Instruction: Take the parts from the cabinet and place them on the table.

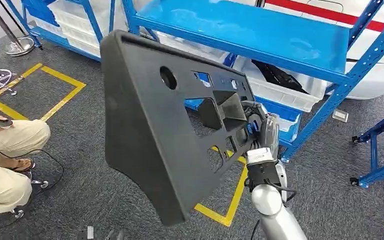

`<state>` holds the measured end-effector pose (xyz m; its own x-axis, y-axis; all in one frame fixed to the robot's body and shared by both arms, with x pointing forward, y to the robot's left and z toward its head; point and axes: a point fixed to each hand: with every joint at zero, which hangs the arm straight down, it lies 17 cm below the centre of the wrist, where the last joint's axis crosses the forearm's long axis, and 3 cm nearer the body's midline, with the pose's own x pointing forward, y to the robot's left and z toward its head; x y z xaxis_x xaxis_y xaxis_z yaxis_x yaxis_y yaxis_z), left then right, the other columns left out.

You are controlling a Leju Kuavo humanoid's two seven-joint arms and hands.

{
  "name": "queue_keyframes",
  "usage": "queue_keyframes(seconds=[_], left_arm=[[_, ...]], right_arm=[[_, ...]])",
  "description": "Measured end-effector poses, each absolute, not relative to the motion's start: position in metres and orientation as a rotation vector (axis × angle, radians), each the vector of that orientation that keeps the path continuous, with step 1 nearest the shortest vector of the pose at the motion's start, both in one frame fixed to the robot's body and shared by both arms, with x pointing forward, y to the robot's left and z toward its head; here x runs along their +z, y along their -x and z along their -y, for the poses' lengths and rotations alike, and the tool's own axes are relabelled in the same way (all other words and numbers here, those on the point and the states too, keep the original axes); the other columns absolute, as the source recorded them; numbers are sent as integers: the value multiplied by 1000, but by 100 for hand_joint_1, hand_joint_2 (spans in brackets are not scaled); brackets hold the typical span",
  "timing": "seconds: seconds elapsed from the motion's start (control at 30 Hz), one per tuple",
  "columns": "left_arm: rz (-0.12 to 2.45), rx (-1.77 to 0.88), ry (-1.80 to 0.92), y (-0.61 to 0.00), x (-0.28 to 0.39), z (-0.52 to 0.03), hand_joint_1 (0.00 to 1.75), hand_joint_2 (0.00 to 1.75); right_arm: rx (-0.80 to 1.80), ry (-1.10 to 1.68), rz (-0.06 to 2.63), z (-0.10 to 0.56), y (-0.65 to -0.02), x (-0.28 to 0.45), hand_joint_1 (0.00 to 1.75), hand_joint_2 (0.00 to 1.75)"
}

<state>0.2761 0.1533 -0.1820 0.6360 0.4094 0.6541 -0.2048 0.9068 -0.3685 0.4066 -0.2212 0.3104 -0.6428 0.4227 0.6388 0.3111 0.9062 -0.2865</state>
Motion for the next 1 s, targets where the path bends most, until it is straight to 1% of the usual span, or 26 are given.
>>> queue_keyframes(seconds=[1.0], left_arm=[[809, 376, 262, -271, -185, -159, 0, 175]], right_arm=[[191, 489, 2322, 216, -404, 311, 175, 175]])
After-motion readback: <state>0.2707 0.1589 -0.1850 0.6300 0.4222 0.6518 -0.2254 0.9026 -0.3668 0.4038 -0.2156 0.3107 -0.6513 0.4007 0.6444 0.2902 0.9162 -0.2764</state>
